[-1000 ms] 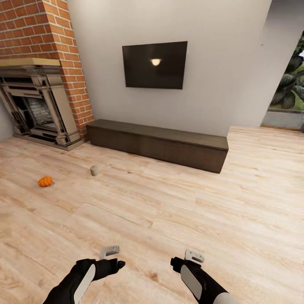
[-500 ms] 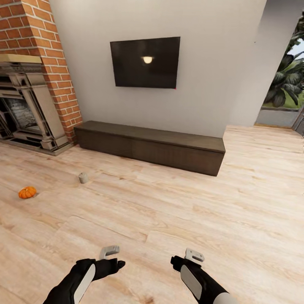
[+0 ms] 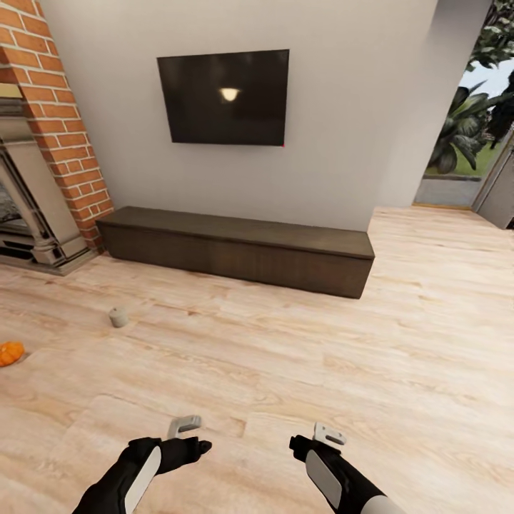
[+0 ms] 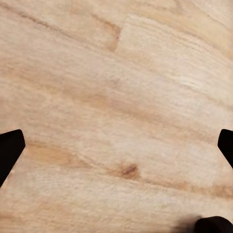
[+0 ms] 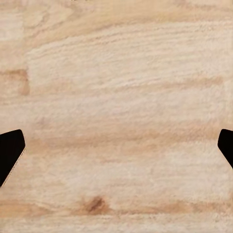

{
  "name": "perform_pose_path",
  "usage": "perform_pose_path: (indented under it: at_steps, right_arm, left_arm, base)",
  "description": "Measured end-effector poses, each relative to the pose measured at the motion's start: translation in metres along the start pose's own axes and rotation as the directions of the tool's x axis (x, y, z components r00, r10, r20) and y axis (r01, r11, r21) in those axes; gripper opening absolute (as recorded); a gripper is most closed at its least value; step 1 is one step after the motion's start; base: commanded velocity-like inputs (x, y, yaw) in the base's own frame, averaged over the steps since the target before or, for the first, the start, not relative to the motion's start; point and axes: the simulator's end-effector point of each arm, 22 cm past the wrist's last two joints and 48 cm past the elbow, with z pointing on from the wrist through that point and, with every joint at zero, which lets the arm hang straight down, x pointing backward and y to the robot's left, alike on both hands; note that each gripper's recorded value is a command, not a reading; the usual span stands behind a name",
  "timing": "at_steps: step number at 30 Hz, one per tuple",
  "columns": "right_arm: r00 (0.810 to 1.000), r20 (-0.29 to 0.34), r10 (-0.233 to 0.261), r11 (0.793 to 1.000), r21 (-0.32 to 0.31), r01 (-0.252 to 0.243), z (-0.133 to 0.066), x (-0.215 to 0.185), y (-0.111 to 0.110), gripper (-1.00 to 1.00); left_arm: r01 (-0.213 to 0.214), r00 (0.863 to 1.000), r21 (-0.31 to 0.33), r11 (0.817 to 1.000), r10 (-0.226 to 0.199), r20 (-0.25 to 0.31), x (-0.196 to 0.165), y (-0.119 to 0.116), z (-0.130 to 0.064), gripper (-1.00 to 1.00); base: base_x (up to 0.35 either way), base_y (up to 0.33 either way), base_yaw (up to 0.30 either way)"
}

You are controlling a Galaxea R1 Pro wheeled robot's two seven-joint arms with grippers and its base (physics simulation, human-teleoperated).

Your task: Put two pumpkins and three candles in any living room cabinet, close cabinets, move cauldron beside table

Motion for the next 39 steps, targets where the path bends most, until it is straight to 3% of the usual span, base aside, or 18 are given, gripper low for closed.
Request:
perform_pose_path:
  at_steps: [16, 23, 39]
  right_arm:
    - [1.0, -0.002, -0.002, 1.0, 0.004, 0.002, 0.0009, 0.0017, -0.0016, 1.0]
    - [0.999, 0.037, 0.01, 1.0, 0.005, -0.01, 0.0008, -0.0066, -0.0022, 1.0]
    - [0.999, 0.042, 0.004, 1.0, 0.007, -0.005, 0.001, -0.0074, -0.0026, 1.0]
  left_arm:
    - [0.001, 1.0, 0.0, 1.0, -0.001, -0.001, 0.0006, 0.0004, 0.0004, 1.0]
    - [0.001, 1.0, -0.001, 1.0, -0.001, -0.001, 0.0007, 0.0008, 0.0003, 1.0]
    - [0.001, 1.0, -0.001, 1.0, -0.001, -0.001, 0.0004, 0.0005, 0.0004, 1.0]
  base:
    - [0.289, 0.217, -0.028]
    - [0.282, 0.222, -0.095]
    - [0.267, 0.204, -0.002]
